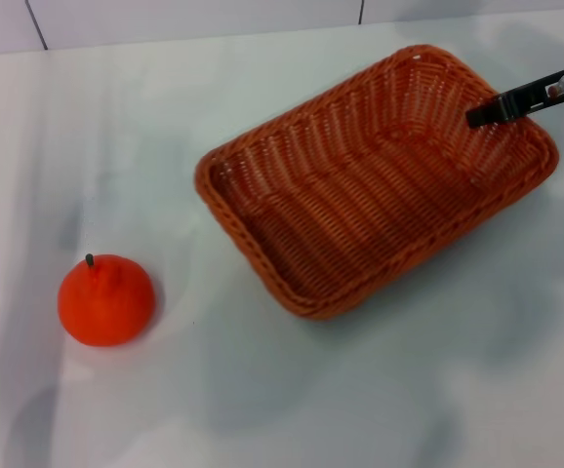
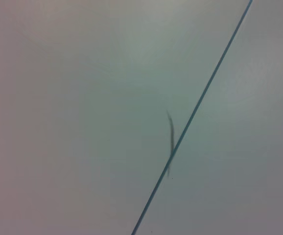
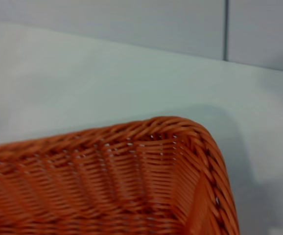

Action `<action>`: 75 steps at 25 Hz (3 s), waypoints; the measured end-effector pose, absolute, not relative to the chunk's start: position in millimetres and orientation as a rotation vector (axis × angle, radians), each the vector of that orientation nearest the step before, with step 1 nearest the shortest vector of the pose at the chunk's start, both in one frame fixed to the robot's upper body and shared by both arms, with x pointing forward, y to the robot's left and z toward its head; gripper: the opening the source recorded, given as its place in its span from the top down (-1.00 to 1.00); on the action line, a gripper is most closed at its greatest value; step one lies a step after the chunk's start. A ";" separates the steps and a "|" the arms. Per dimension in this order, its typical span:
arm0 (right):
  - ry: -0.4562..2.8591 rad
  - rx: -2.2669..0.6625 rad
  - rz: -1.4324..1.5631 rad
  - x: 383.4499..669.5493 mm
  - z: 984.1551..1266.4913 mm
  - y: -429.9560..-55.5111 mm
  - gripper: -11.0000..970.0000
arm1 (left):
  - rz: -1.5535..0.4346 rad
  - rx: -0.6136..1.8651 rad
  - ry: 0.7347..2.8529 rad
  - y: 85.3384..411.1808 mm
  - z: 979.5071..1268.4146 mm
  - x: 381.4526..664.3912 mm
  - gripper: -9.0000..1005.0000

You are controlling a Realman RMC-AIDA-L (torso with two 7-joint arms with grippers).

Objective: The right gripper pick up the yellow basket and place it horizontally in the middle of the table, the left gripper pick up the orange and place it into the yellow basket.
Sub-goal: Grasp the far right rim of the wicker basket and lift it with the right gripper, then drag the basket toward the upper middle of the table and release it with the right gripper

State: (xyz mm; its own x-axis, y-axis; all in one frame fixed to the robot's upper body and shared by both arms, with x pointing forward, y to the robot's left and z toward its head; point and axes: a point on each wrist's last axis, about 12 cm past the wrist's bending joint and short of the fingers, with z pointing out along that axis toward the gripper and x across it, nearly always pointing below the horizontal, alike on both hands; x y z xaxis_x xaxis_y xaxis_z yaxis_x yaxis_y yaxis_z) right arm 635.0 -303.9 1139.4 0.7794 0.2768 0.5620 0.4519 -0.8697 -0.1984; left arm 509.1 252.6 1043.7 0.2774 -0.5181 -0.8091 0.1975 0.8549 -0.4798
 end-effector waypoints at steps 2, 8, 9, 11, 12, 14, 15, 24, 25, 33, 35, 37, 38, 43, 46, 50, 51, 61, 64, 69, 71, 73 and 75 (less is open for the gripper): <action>-0.525 -2.595 -0.777 631.5 1143.5 -308.3 0.48 | -0.490 -0.312 1.200 252.7 1043.6 509.1 -0.82; -0.301 -2.347 -0.980 619.2 1157.1 -334.7 0.63 | -0.488 -0.318 1.221 252.5 1041.6 510.6 -0.82; -0.274 -2.304 -1.003 616.8 1157.4 -337.5 0.63 | -0.489 -0.317 1.222 252.0 1041.8 511.4 -0.82; -0.231 -2.237 -1.028 613.3 1157.0 -340.2 0.63 | -0.491 -0.315 1.222 251.2 1042.3 512.6 -0.82; -0.216 -2.215 -1.032 612.1 1156.1 -340.4 0.63 | -0.492 -0.314 1.222 250.8 1042.6 513.3 -0.82; -0.187 -2.169 -1.031 610.4 1153.8 -339.2 0.63 | -0.493 -0.315 1.221 250.4 1043.7 515.9 -0.82; -0.170 -2.137 -1.030 609.9 1151.9 -337.1 0.63 | -0.492 -0.316 1.221 250.5 1044.1 516.7 -0.82; 0.002 -2.002 -1.069 612.9 1127.4 -319.1 0.63 | -0.495 -0.313 1.234 248.3 1045.0 522.6 -0.82; 0.022 -2.001 -1.073 613.2 1124.1 -316.3 0.63 | -0.494 -0.311 1.235 248.3 1045.0 522.6 -0.82; 0.216 -1.998 -1.070 610.1 1088.9 -294.2 0.63 | -0.494 -0.309 1.234 248.6 1045.7 524.0 -0.82; 0.240 -1.996 -1.061 607.7 1080.7 -290.1 0.63 | -0.494 -0.308 1.234 248.3 1046.0 524.5 -0.82; 0.256 -1.993 -1.052 605.8 1074.6 -286.2 0.63 | -0.496 -0.307 1.234 247.9 1046.4 525.2 -0.82; 0.260 -1.993 -1.046 604.9 1071.9 -284.1 0.63 | -0.496 -0.306 1.235 247.6 1046.5 525.7 -0.82; 0.255 -2.015 -1.012 603.7 1063.6 -273.9 0.63 | -0.500 -0.306 1.249 245.5 1046.3 529.0 -0.81; 0.254 -2.027 -0.996 602.5 1059.2 -269.7 0.63 | -0.503 -0.306 1.260 244.1 1045.8 530.8 -0.81; 0.257 -2.038 -0.977 600.6 1053.7 -264.8 0.63 | -0.505 -0.305 1.265 243.1 1045.5 531.3 -0.81; 0.258 -2.042 -0.972 600.1 1052.3 -263.9 0.62 | -0.505 -0.305 1.265 243.1 1045.4 531.3 -0.81; 0.247 -2.050 -0.955 598.6 1050.1 -261.3 0.60 | -0.504 -0.308 1.273 243.1 1044.6 531.8 -0.81; 0.241 -2.053 -0.947 598.1 1049.7 -260.2 0.59 | -0.503 -0.309 1.274 243.4 1044.2 531.2 -0.81; 0.244 -2.048 -0.944 597.2 1049.5 -260.3 0.30 | -0.504 -0.307 1.277 243.4 1043.7 530.6 -0.81; 0.248 -2.046 -0.946 597.0 1049.4 -261.1 0.15 | -0.504 -0.307 1.277 243.5 1043.6 530.5 -0.81; 0.265 -2.042 -0.958 596.4 1049.7 -265.6 0.13 | -0.505 -0.294 1.274 244.7 1044.0 529.5 -0.81; 0.295 -2.032 -0.985 595.2 1050.9 -275.5 0.11 | -0.509 -0.272 1.270 246.4 1044.5 528.0 -0.81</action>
State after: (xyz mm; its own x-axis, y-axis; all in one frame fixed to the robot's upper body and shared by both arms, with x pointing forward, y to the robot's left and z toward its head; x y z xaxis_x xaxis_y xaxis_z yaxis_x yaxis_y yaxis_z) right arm 595.2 -275.5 1050.9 0.6639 -0.5195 0.5379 0.1386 -0.6213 -0.7712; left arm 528.0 246.4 1044.5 0.2066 -0.5054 -0.8378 0.2128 0.8590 -0.4657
